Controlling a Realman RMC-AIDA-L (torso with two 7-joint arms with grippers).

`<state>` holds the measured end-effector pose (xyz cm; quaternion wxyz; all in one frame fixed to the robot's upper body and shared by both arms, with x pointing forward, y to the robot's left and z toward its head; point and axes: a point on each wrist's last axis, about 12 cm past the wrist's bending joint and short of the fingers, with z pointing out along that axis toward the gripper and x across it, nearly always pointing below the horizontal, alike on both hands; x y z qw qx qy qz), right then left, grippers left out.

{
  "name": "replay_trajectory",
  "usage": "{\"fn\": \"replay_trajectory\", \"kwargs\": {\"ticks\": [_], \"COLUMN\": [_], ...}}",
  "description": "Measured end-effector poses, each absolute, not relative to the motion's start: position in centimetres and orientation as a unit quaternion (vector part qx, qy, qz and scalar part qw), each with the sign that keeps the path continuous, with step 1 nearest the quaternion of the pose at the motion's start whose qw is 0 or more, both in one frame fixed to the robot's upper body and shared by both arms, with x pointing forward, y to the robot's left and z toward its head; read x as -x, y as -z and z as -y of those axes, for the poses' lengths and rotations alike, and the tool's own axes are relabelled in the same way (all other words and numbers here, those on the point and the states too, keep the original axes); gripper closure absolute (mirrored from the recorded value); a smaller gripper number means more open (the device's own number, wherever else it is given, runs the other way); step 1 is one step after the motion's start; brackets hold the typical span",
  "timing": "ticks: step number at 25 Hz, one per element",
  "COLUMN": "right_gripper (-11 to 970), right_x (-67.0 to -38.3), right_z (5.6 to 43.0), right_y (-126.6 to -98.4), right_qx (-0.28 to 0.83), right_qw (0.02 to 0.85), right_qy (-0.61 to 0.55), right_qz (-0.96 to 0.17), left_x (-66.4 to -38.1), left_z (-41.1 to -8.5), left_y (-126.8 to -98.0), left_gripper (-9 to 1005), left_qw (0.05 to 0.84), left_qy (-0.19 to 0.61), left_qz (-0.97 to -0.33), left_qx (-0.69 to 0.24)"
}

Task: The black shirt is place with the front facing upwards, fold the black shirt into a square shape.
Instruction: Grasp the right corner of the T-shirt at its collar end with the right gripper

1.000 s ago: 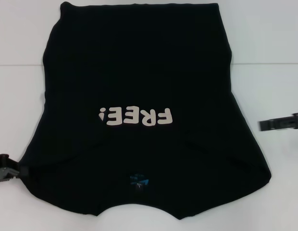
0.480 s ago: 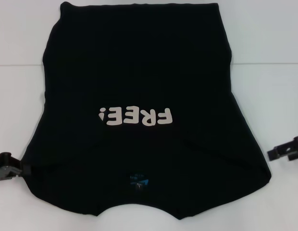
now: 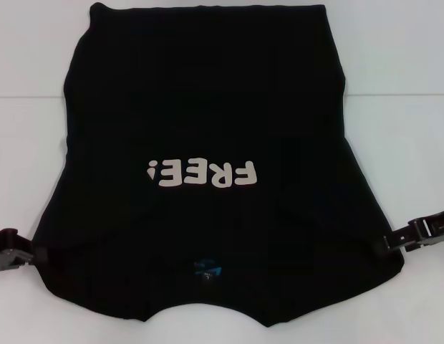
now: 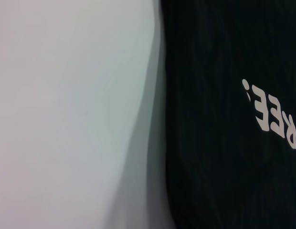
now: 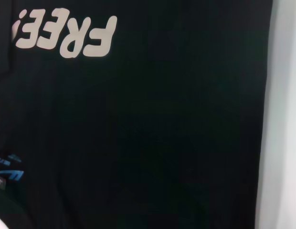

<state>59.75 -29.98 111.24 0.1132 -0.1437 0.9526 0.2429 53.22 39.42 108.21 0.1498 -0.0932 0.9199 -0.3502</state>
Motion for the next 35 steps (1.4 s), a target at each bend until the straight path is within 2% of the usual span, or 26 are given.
{"fn": "replay_trajectory", "kwargs": {"ticks": [18,35], "right_gripper": [166,179], "right_x": [-60.0,-60.4], "right_z": [28.8,27.3], "right_y": [-110.5,-110.9], "right_qx": [0.161,0.187], "right_qw": [0.106,0.098], "right_qy": [-0.230,-0.237], "right_qz": [-0.954,-0.948], "left_x": [-53.3,-53.3], "left_z": [-39.3,-39.2], "left_y": [-108.3,-108.4], "left_gripper": [970,969], "left_qw": [0.152,0.153], "left_qy": [0.358,0.359], "left_qz": [-0.917,-0.916], "left_qx": [0.093,0.091]}}
